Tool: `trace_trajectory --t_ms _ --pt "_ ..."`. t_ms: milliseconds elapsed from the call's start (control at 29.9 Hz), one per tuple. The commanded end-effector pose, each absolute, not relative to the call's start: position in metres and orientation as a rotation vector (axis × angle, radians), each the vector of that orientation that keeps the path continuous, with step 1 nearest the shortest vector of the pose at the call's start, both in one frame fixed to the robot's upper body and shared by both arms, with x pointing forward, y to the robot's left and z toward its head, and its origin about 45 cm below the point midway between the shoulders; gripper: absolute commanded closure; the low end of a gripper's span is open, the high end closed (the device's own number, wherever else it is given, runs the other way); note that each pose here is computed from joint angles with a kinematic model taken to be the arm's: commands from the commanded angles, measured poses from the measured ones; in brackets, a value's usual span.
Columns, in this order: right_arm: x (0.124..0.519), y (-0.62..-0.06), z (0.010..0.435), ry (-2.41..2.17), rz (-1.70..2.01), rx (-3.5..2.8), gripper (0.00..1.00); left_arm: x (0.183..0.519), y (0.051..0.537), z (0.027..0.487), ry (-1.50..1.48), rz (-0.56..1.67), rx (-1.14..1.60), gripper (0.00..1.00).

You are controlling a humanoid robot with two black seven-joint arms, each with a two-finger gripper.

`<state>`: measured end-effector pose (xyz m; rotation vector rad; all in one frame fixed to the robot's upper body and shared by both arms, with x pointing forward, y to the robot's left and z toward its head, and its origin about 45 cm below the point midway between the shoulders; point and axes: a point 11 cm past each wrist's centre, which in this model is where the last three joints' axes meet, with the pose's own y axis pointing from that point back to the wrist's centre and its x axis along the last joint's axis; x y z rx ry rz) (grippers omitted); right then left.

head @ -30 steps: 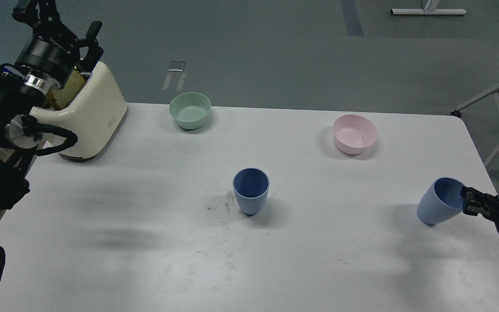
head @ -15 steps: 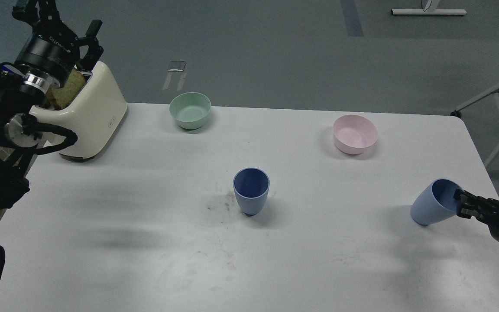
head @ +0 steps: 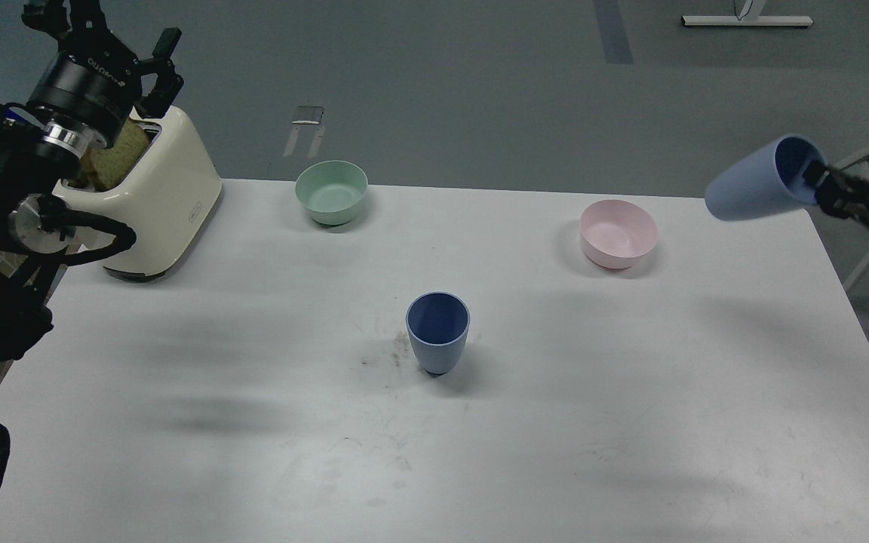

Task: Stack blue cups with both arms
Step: 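Lift the blue cup with the right gripper toward the centered cup, then lower the held cup into the centered blue cup and release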

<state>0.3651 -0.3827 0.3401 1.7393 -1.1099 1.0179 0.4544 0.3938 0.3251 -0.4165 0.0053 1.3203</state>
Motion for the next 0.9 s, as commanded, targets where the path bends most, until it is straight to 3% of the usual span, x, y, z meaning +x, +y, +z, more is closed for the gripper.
trace_trajectory --t_ms 0,267,468,869 --pt "0.384 -0.347 0.385 -1.129 1.158 1.812 1.00 0.454 0.393 0.323 0.007 1.317 -0.405 0.03" --pt "0.399 -0.211 0.386 -0.767 1.367 1.983 1.00 0.454 0.390 0.323 0.007 1.306 -0.403 0.03" --pt "0.383 -0.131 0.354 -0.460 1.431 2.046 1.00 0.454 0.388 0.325 0.004 1.299 -0.406 0.03" --pt "0.364 -0.107 0.302 -0.251 1.380 1.946 1.00 0.455 0.388 0.326 0.003 1.299 -0.410 0.03"
